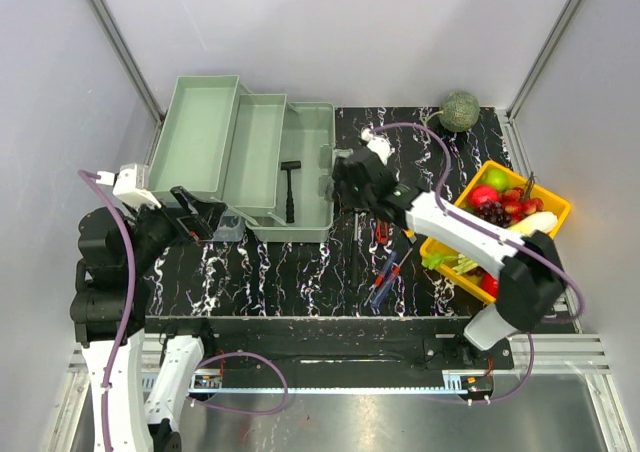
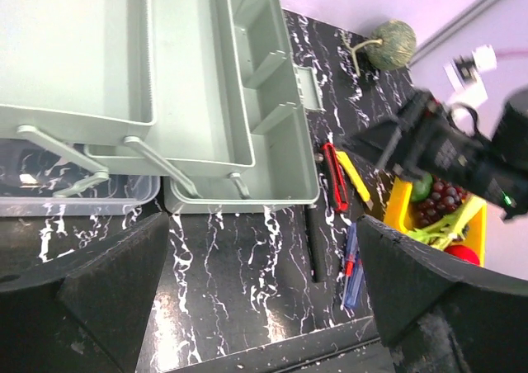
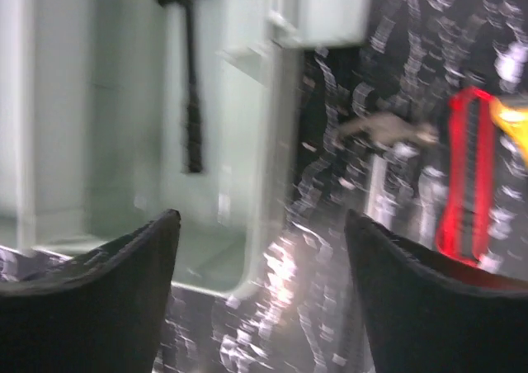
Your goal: Pack the tool kit
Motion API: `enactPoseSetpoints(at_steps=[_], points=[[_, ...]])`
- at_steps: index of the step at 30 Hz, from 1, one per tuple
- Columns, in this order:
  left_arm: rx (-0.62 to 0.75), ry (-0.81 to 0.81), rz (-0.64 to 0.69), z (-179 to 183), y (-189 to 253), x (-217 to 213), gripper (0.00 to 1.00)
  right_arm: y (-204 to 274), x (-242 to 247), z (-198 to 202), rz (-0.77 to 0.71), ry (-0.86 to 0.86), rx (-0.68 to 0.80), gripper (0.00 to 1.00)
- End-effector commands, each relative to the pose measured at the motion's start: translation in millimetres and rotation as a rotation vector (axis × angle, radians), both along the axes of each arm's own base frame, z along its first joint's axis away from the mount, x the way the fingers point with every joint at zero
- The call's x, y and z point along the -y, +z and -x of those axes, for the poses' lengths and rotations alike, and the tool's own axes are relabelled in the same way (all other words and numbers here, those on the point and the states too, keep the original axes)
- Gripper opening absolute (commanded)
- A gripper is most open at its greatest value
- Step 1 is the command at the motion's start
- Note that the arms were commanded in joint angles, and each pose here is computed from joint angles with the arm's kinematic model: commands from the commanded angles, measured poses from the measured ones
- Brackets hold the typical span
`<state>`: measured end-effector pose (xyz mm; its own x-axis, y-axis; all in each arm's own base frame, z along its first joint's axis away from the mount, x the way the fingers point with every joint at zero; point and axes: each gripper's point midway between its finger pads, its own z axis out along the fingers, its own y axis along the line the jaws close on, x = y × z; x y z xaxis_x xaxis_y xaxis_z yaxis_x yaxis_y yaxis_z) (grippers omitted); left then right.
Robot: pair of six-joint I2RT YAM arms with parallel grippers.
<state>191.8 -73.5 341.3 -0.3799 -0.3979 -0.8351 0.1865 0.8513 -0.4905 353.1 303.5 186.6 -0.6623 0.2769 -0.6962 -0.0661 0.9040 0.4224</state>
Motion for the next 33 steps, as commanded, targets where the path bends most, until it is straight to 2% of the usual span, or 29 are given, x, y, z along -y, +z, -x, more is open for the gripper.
enactPoseSetpoints(at_steps=[1, 8, 9, 13, 16, 23, 28, 33], points=[[0.038, 0.118, -0.037, 0, 10, -20, 0.99, -27, 61, 35, 0.146, -0.083, -0.016, 0.99], [0.043, 0.172, -0.057, 1, 12, -29, 0.99, -85, 76, 78, 0.198, 0.022, -0.147, 0.98], [0.04, 0.174, -0.059, 1, 11, -30, 0.99, -93, 74, 82, 0.196, 0.029, -0.174, 0.95], [0.038, 0.176, -0.063, 2, 9, -30, 0.99, -115, 71, 88, 0.167, 0.0, -0.236, 0.67], [0.033, 0.175, -0.062, 2, 7, -30, 0.99, -129, 63, 91, 0.142, -0.009, -0.26, 0.56], [0.026, 0.148, -0.042, 0, 5, -25, 0.99, -146, 38, 96, 0.189, 0.013, -0.267, 0.54], [0.02, 0.137, -0.035, -1, 4, -22, 0.99, -159, 51, 102, 0.338, -0.072, -0.295, 0.49], [0.023, 0.123, -0.031, 0, 6, -20, 0.99, -176, 51, 111, 0.375, -0.076, -0.33, 0.44]])
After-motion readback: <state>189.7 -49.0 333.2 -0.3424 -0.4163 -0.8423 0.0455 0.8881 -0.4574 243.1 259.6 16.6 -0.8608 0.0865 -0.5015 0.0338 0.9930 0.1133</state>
